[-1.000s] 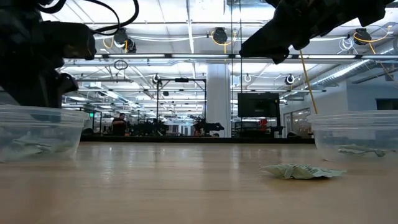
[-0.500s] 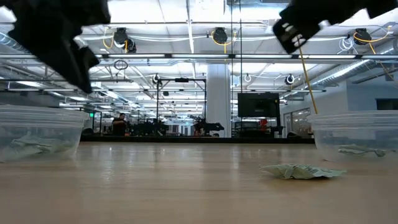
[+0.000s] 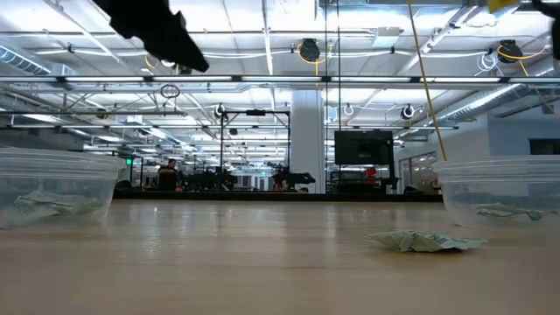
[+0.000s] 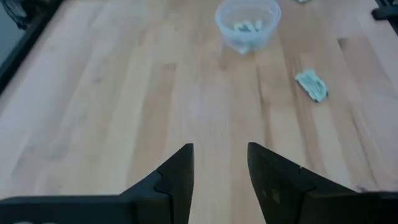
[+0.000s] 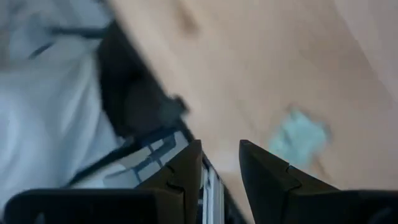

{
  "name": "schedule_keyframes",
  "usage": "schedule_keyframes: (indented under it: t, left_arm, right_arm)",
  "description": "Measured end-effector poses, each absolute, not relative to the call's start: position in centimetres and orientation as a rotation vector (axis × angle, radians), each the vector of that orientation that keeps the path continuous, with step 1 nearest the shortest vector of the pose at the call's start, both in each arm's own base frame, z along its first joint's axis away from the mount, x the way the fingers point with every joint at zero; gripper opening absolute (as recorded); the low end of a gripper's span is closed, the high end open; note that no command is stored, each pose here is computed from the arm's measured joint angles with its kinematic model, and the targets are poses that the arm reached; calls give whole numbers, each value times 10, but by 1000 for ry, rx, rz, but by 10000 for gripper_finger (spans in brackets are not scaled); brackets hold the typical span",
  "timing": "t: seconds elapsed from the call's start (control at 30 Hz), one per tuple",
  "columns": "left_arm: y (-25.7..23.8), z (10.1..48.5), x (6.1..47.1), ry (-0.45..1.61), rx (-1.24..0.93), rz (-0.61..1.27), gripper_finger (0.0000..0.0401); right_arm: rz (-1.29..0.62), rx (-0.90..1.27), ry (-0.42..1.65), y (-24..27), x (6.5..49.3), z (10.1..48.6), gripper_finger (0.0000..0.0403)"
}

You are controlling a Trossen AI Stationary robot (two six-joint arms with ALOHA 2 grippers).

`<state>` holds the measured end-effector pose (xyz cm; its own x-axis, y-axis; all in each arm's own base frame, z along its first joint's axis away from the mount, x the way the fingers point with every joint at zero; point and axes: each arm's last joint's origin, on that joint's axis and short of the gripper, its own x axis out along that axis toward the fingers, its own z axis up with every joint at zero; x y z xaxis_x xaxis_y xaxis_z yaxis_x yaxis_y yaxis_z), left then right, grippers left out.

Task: Pick and place Stevia / Truvia into bins
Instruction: Put the right light green stevia packet into the right transparent container

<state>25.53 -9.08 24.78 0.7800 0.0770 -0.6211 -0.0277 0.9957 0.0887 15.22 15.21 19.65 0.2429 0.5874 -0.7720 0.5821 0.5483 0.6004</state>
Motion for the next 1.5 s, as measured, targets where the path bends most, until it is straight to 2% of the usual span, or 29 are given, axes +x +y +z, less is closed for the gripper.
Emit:
schedule_keyframes:
  t: [0.17,0.27,0.43,0.63,0.93,1.3,1.5]
  left_arm:
    - [-81,250,260,652,88,79,157]
    - [-77,250,262,653,85,95,157]
    - [-74,250,262,656,82,105,157]
    - [-74,249,262,664,84,106,157]
    - [-74,249,262,666,86,106,157]
    - [-74,249,262,667,116,96,157]
    - [-74,249,262,667,111,98,157]
  right_arm:
    - [-319,1180,1501,155,131,188,100]
    - [-390,1221,1512,154,123,174,100]
    - [-300,1406,1490,157,116,144,100]
    - [-323,1512,1514,153,109,121,100]
    - [-362,1496,1529,154,109,110,94]
    - [-336,1386,1536,153,108,104,51]
    - [-402,1308,1460,146,106,100,19]
